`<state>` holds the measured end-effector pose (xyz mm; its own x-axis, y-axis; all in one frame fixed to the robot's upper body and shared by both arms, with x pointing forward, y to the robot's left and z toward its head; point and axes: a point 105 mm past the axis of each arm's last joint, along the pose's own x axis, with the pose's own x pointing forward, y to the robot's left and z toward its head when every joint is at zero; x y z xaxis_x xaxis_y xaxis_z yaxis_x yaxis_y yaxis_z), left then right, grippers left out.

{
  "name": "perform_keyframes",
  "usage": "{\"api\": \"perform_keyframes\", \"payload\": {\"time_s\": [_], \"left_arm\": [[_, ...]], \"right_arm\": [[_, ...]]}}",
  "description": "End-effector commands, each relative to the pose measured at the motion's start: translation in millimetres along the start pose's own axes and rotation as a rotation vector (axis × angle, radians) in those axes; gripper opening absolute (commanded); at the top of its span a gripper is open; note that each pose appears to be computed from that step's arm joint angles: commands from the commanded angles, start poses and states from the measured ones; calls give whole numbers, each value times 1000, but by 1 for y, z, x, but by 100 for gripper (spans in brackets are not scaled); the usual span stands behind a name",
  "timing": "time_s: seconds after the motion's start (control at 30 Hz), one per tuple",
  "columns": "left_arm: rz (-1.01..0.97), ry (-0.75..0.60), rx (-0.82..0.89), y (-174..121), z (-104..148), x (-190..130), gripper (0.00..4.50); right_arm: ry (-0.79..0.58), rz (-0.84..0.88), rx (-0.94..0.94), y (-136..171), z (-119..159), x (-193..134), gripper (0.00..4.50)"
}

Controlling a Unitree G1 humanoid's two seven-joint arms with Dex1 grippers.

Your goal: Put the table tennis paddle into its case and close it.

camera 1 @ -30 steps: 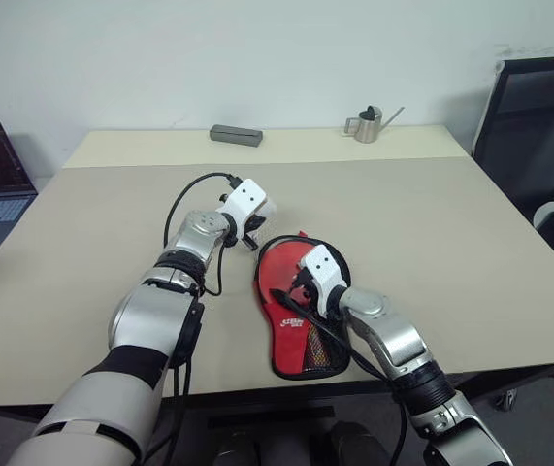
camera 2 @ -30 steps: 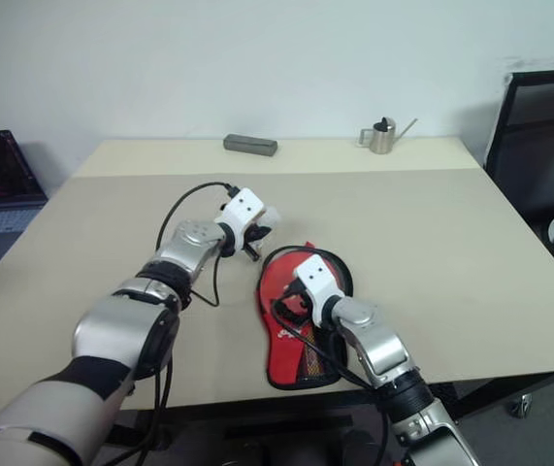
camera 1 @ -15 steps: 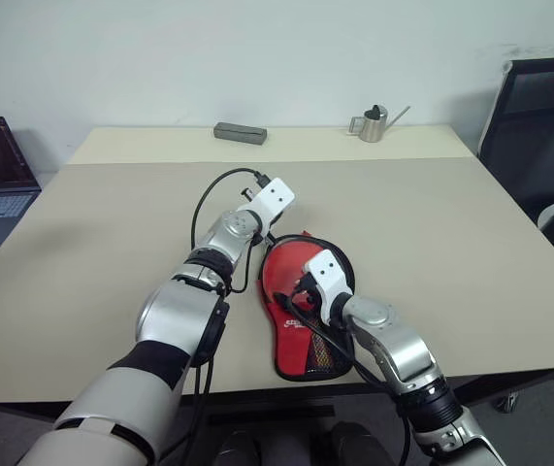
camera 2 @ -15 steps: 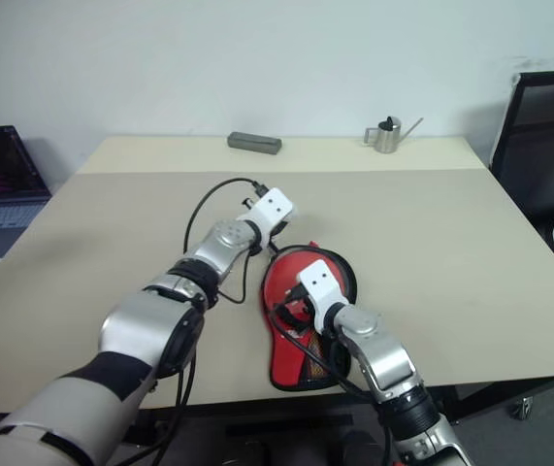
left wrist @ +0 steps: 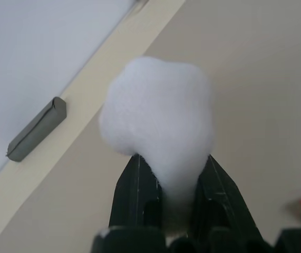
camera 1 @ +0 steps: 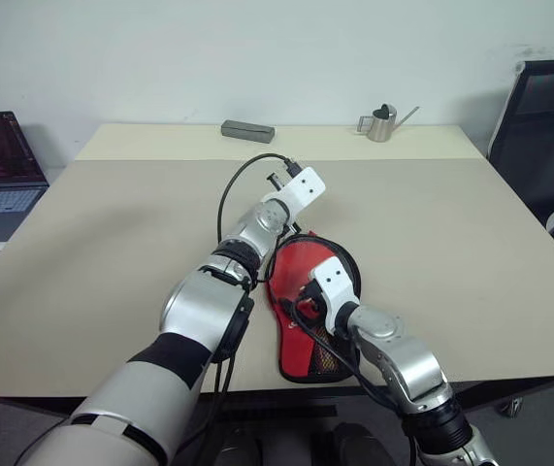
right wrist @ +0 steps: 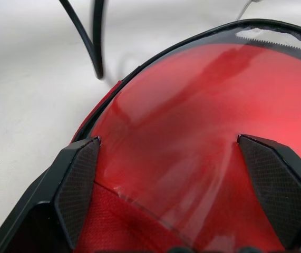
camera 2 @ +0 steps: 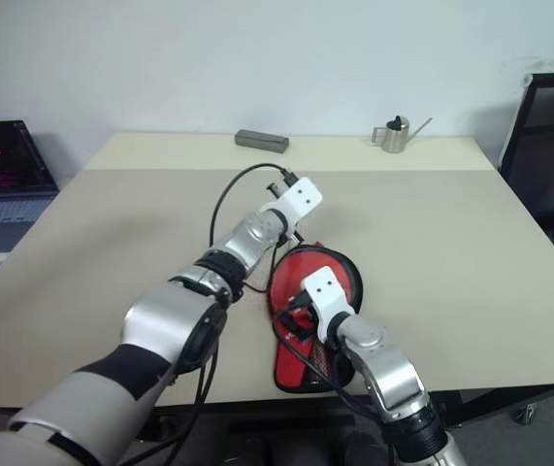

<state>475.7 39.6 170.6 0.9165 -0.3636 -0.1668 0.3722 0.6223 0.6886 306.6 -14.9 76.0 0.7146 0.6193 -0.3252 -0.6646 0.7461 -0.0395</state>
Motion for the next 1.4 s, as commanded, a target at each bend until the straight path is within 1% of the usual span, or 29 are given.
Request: {"api": "perform_keyframes", "payload": {"time_s": [0.03, 0.17, 0.33, 0.5, 0.67, 0.8, 0.83, 0.97, 1.03, 1.27, 1.33, 1.4], "left_arm": [[98, -193, 76, 26, 68, -1, 26], [82, -218, 123, 12, 79, 0, 26], [19, -235, 103, -8, 85, 2, 26], [-131, -169, 77, -49, 65, 5, 26], [-261, -81, -23, -71, 42, 4, 26], [-299, -44, -109, -71, 32, 2, 162], [-297, -40, -115, -69, 31, 2, 204], [-255, -44, -126, -56, 31, 3, 347], [-214, -53, -154, -43, 33, 4, 414], [-61, -58, -269, 10, 26, 0, 414], [-30, -76, -277, 27, 25, -3, 414], [-10, -99, -336, 44, 23, -7, 414]], "right_arm": [[310, 62, 99, 24, -78, -4, 450], [312, 53, 105, 25, -79, -8, 450], [314, 47, 109, 25, -79, -10, 450], [303, 39, 111, 23, -75, -8, 450], [296, 40, 115, 25, -73, -6, 450], [291, 47, 118, 28, -71, -4, 450], [291, 47, 118, 28, -71, -4, 450], [286, 52, 114, 26, -69, -1, 450], [284, 52, 111, 24, -68, 1, 450], [264, 42, 97, 11, -61, 9, 450], [259, 39, 94, 6, -60, 11, 450], [257, 39, 88, 3, -59, 13, 450]]}}
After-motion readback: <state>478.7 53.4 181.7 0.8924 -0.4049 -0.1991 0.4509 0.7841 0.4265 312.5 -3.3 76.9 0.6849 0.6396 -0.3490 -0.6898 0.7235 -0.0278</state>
